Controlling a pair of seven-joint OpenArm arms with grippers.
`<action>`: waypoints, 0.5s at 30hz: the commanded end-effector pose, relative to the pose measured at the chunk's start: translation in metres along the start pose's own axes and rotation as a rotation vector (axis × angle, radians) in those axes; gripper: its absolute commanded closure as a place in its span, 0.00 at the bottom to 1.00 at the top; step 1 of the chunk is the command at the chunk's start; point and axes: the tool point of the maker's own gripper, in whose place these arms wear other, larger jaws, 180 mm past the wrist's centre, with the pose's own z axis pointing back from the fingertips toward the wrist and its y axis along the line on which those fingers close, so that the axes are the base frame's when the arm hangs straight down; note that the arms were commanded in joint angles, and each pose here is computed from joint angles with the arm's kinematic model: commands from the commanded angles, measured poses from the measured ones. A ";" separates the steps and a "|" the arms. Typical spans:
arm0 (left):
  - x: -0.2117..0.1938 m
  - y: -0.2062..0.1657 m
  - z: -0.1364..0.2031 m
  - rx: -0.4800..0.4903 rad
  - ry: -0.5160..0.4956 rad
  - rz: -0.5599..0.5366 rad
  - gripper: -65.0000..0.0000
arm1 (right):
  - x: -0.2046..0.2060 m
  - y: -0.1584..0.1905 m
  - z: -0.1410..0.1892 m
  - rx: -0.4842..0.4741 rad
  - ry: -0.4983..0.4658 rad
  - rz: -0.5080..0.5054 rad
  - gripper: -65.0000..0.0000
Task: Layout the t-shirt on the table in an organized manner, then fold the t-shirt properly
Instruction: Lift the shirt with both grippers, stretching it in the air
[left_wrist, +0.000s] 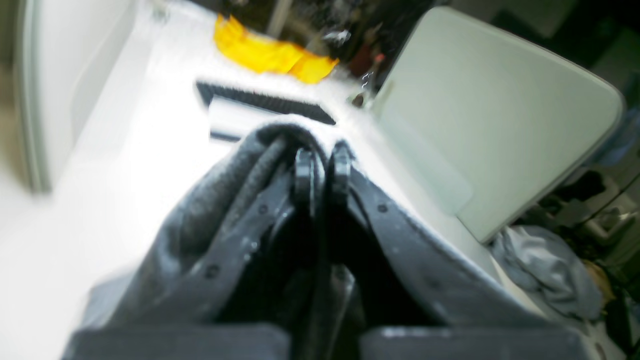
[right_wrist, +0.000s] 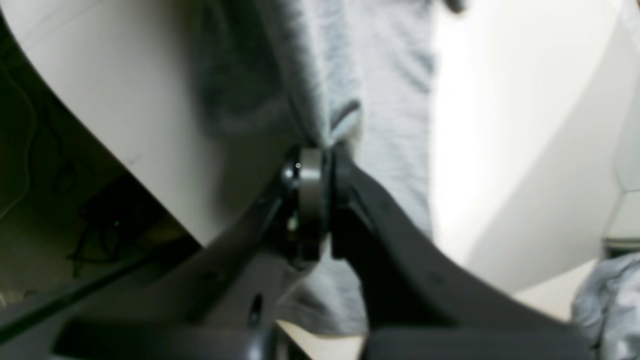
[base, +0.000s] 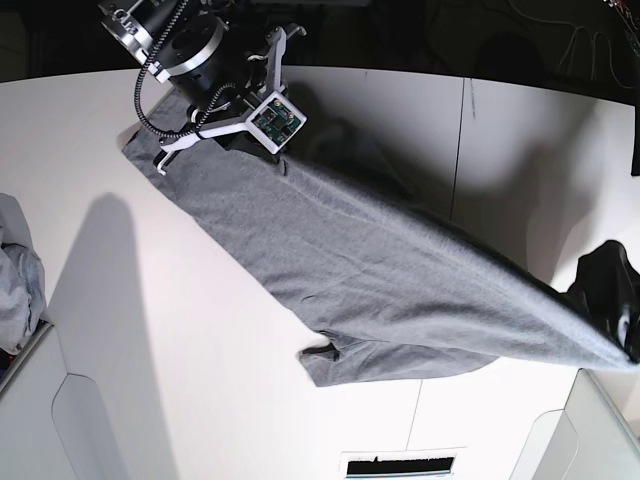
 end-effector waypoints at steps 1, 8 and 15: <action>0.038 -0.014 -0.009 -0.061 -0.102 -0.053 1.00 | 0.012 -0.009 0.008 -0.039 -0.044 0.003 1.00; 0.075 -0.051 -0.054 -0.193 -0.178 -0.124 1.00 | 0.008 -0.019 0.008 -0.076 -0.025 0.013 1.00; 0.089 -0.050 -0.052 -0.190 -0.227 -0.132 1.00 | 0.023 0.010 0.007 0.093 -0.091 0.029 1.00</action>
